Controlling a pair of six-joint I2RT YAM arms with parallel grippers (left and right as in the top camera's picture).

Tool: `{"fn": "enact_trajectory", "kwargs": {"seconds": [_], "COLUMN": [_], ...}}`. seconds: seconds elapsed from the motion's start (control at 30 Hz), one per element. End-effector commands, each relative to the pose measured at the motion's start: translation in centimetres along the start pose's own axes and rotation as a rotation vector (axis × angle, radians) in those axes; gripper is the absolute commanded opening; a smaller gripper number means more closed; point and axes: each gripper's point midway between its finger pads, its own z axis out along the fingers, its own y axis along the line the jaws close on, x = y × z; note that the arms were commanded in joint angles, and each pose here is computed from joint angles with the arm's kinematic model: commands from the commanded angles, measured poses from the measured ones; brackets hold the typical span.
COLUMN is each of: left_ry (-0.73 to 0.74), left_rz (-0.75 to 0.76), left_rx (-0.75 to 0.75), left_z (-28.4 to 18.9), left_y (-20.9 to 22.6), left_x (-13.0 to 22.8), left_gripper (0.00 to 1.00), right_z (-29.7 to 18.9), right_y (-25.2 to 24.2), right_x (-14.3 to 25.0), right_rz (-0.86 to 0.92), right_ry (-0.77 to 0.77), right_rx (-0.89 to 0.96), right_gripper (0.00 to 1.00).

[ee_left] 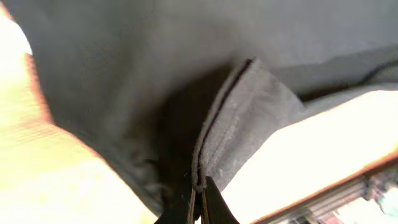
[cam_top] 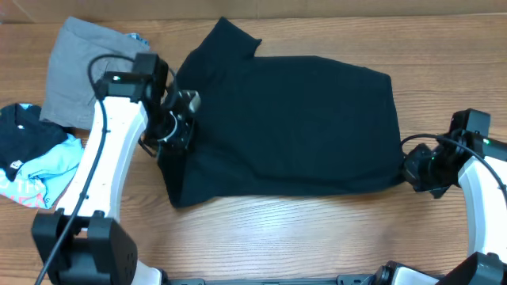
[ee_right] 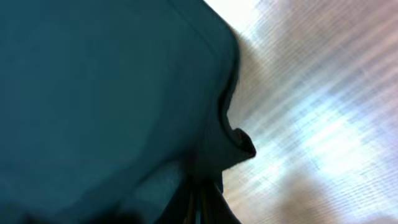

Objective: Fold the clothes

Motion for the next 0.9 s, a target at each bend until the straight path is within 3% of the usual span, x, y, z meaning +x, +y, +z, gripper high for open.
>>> {"fn": "enact_trajectory", "kwargs": {"seconds": [0.0, 0.4, 0.77, 0.8, 0.87], "left_ry": [-0.064, -0.22, -0.224, -0.225, -0.233], "left_rz": [0.002, 0.039, 0.034, 0.035, 0.036], "left_rx": [-0.1, -0.147, -0.199, -0.199, -0.2], "left_z": [-1.1, -1.6, 0.4, 0.6, 0.9], "left_y": [1.5, 2.2, 3.8, 3.9, 4.1], "left_x": [-1.4, -5.5, -6.8, -7.0, -7.5], "left_gripper": [0.04, 0.04, 0.05, 0.08, 0.29], "right_z": [0.2, 1.1, 4.3, 4.4, 4.3], "right_y": [1.0, 3.3, 4.6, 4.9, 5.4], "right_x": [-0.3, -4.6, -5.3, -5.5, -6.2], "right_rz": [0.041, 0.088, 0.101, 0.096, 0.05], "right_ry": [-0.002, -0.128, -0.059, -0.063, -0.095], "right_rx": [-0.047, -0.146, -0.2, -0.208, -0.224], "right_gripper": [0.04, 0.04, 0.04, 0.04, 0.15]}}
